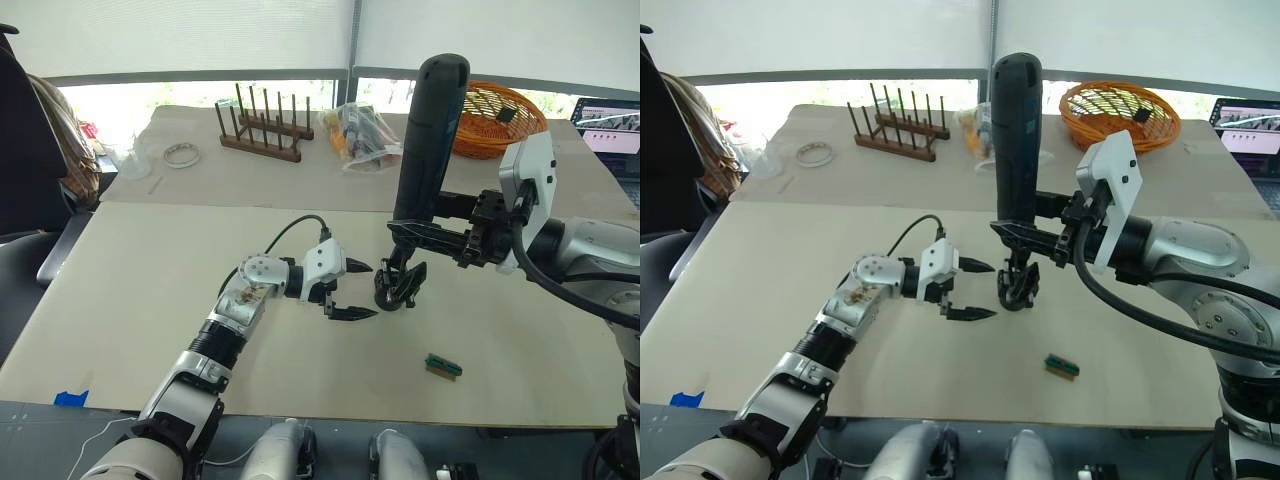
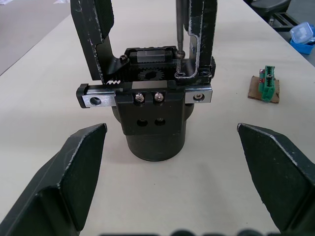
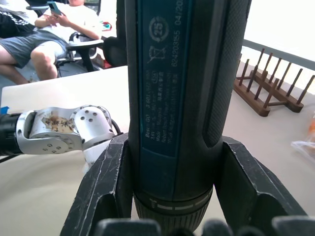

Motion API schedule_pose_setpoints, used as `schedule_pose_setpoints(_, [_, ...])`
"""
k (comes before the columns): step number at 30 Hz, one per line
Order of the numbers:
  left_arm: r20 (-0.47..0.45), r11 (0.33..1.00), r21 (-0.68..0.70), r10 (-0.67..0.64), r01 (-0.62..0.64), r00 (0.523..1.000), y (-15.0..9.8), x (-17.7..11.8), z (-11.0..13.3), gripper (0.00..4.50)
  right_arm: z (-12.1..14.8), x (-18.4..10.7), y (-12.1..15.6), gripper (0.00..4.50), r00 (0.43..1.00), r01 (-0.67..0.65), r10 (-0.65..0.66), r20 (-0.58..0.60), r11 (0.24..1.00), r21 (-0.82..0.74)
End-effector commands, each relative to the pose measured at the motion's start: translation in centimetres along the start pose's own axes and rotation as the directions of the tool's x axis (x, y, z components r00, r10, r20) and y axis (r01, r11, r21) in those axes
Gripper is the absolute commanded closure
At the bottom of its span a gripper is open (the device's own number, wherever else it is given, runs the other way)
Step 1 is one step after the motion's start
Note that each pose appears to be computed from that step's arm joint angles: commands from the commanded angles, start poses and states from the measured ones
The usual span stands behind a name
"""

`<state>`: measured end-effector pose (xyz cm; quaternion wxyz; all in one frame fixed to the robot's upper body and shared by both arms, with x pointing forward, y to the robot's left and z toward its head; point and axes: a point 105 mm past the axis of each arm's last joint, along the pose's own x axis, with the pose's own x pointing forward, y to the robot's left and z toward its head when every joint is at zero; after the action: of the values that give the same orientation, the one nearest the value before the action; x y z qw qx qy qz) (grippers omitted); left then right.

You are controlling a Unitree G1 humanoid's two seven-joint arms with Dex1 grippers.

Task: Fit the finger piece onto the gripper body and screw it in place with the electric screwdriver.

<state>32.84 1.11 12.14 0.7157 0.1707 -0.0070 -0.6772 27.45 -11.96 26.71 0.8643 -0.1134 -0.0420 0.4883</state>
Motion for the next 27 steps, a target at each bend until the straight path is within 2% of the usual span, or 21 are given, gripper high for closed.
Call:
schedule_pose_setpoints(1, [0.021, 0.999, 0.049, -0.004, 0.003, 1.000, 0.24, 0.13, 1.19, 0.00, 1.62, -0.41, 0.07, 2.57, 0.998, 0.012, -0.008, 0.059, 0.998, -0.056])
schedule_pose_setpoints(27, [0.025, 0.999, 0.048, -0.002, 0.001, 1.000, 0.29, 0.23, 1.28, 0.00, 1.36, -0.32, 0.24, 2.57, 0.999, 0.011, -0.008, 0.052, 0.998, -0.056])
